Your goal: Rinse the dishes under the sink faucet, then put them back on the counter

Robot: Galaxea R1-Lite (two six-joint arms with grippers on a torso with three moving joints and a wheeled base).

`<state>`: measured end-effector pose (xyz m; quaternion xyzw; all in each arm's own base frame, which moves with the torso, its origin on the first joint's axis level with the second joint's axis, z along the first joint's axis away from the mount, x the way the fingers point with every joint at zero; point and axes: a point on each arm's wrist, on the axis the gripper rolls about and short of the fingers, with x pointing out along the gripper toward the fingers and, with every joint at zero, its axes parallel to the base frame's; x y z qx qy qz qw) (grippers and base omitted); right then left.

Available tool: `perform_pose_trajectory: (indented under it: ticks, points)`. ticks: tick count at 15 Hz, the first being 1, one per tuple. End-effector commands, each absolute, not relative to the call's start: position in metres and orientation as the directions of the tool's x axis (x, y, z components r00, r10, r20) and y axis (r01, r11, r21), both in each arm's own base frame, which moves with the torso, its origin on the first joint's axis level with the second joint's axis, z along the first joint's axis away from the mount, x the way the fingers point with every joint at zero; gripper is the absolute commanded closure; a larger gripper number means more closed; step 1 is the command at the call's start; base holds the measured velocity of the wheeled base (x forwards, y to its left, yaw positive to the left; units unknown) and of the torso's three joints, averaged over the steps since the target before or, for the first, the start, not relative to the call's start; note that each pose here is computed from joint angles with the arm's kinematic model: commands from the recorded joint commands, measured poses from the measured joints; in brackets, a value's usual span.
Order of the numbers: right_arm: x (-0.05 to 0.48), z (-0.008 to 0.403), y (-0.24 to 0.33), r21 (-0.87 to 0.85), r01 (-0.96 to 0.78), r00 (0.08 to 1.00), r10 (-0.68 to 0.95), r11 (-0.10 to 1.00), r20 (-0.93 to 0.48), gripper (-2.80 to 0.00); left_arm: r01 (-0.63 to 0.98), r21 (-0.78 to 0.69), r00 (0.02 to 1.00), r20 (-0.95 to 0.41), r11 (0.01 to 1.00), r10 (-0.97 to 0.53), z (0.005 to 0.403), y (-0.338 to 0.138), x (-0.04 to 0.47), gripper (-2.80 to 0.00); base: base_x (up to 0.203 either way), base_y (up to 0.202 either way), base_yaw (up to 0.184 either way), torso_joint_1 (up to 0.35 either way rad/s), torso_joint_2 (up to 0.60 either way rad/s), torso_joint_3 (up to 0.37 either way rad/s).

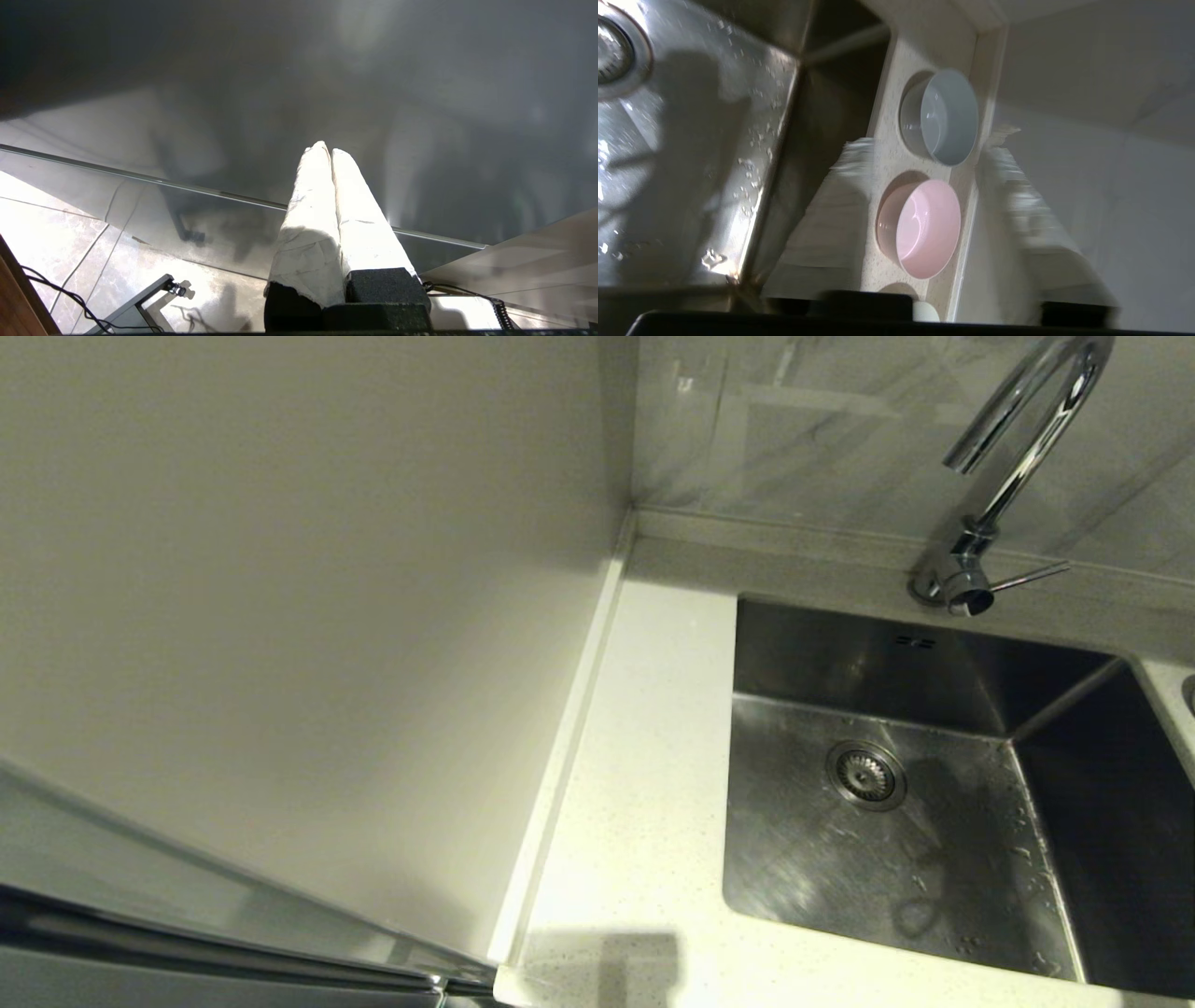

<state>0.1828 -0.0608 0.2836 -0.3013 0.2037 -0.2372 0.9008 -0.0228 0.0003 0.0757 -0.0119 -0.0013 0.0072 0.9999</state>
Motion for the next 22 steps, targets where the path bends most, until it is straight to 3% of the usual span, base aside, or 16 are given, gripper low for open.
perform_pose_trajectory:
  ticks: [1,4,6,10,13,17,20,22]
  points:
    - [0.165,0.293,-0.052,-0.619,0.33,0.826,-0.535,0.712,-0.175,0.0,-0.015,-0.025,1.0,0.006,1.0,0.015,0.076,0.0,-0.023,0.0,0.0,0.0,0.0,0.0,0.0,0.0]
    - [0.142,0.291,-0.034,-0.507,0.315,0.853,-0.474,0.802,-0.219,0.0,-0.015,-0.025,1.0,0.006,1.0,0.015,0.076,0.0,-0.023,0.0,0.0,0.0,0.0,0.0,0.0,0.0]
    - [0.13,0.296,-0.031,-0.386,0.392,0.84,-0.496,0.835,-0.22,0.0,-0.015,-0.025,1.0,0.006,1.0,0.015,0.076,0.0,-0.023,0.0,0.0,0.0,0.0,0.0,0.0,0.0]
    - [0.086,0.326,-0.023,-0.212,0.489,0.86,-0.508,0.846,-0.048,0.0,-0.015,-0.024,1.0,0.006,1.0,0.015,0.076,0.0,-0.023,0.0,0.0,0.0,0.0,0.0,0.0,0.0]
    - [0.035,0.287,-0.014,-0.182,0.493,0.865,-0.501,0.851,-0.001,0.0,-0.014,-0.024,1.0,0.006,1.0,0.014,0.076,0.0,-0.023,0.0,0.0,0.0,0.0,0.0,0.0,0.0]
    - [-0.023,0.228,-0.004,-0.13,0.455,0.885,-0.432,0.881,0.171,0.0,-0.014,-0.023,1.0,0.008,1.0,0.014,0.076,0.0,-0.023,0.0,0.0,0.0,0.0,0.0,0.0,0.0]
    - [-0.024,0.204,-0.004,-0.082,0.48,0.856,-0.446,0.873,0.262,0.0,-0.015,-0.024,1.0,0.006,1.0,0.015,0.076,0.0,-0.023,0.0,0.0,0.0,0.0,0.0,0.0,0.0]
    - [-0.02,0.195,-0.005,-0.086,0.476,0.864,-0.446,0.875,0.235,0.0,-0.015,-0.025,1.0,0.006,1.0,0.015,0.076,0.0,-0.023,0.0,0.0,0.0,0.0,0.0,0.0,0.0]
